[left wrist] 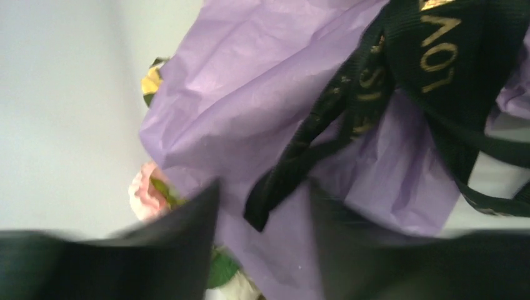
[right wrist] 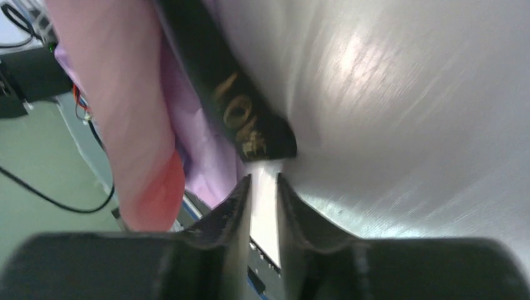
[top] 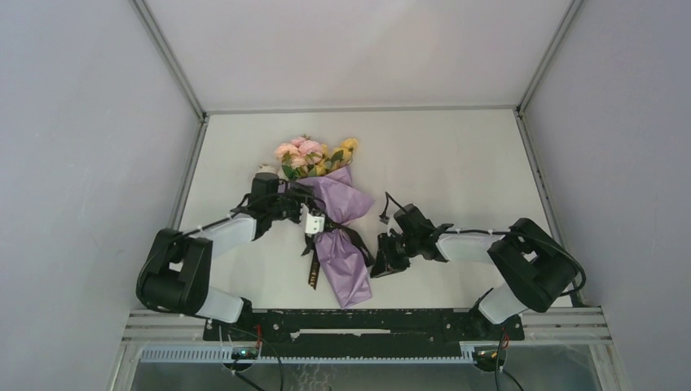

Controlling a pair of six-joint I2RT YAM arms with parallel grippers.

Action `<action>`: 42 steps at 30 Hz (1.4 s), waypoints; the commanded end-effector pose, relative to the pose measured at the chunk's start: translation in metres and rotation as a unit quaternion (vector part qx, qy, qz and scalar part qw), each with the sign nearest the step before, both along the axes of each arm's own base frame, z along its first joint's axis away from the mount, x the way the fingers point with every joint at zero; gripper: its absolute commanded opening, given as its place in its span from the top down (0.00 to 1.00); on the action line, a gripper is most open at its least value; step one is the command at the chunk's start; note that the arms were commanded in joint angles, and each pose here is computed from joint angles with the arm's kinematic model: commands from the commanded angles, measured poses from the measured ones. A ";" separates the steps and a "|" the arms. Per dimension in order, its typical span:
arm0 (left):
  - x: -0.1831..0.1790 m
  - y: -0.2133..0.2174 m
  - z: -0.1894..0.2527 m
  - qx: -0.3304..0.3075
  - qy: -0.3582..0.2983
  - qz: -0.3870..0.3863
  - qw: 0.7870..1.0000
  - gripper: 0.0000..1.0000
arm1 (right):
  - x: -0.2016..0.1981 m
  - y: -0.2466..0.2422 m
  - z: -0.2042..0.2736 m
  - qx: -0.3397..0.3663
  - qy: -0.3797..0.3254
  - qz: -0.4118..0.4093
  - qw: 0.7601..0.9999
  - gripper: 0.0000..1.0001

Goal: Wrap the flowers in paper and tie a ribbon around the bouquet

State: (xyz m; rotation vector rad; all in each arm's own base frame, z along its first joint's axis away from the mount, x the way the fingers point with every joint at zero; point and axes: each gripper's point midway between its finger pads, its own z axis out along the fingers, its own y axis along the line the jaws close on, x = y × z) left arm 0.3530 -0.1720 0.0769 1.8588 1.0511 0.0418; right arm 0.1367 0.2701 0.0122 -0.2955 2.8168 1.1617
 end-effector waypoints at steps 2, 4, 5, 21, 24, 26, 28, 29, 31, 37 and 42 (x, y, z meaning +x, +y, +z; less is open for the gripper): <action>-0.023 0.006 0.028 0.009 -0.074 -0.019 0.997 0.01 | 0.022 -0.011 0.038 -0.009 -0.079 0.024 0.997 0.59; -0.030 0.012 0.040 0.001 -0.077 0.000 0.997 0.00 | 0.042 -0.021 0.055 -0.011 -0.114 0.002 0.993 0.52; -0.030 0.016 0.050 -0.011 -0.075 0.021 0.997 0.00 | 0.053 -0.026 0.063 -0.009 -0.128 -0.015 0.992 0.50; -0.031 0.100 0.066 -0.200 -0.005 0.384 0.901 0.00 | 0.099 0.051 0.035 -0.051 -0.187 0.019 0.981 0.65; -0.031 0.119 0.070 -0.261 0.000 0.447 0.856 0.00 | 0.082 0.078 0.040 -0.011 -0.178 0.050 0.983 0.66; -0.032 0.134 0.073 -0.300 0.004 0.486 0.821 0.00 | 0.072 0.096 0.048 0.016 -0.178 0.069 0.982 0.66; -0.035 0.145 0.077 -0.336 0.011 0.513 0.790 0.00 | 0.067 0.109 0.053 0.031 -0.182 0.085 0.979 0.66; -0.037 0.148 0.077 -0.355 0.016 0.524 0.775 0.00 | 0.065 0.113 0.056 0.038 -0.182 0.093 0.978 0.66; -0.040 0.158 0.082 -0.400 0.023 0.547 0.735 0.00 | 0.065 0.122 0.064 0.060 -0.186 0.100 0.976 0.66; -0.054 0.192 0.091 -0.552 0.053 0.602 0.574 0.00 | 0.057 0.127 0.081 0.078 -0.205 0.141 0.965 0.64; -0.071 0.226 0.076 -0.603 0.033 0.637 0.478 0.00 | 0.098 0.067 0.113 0.042 -0.257 0.062 0.963 0.41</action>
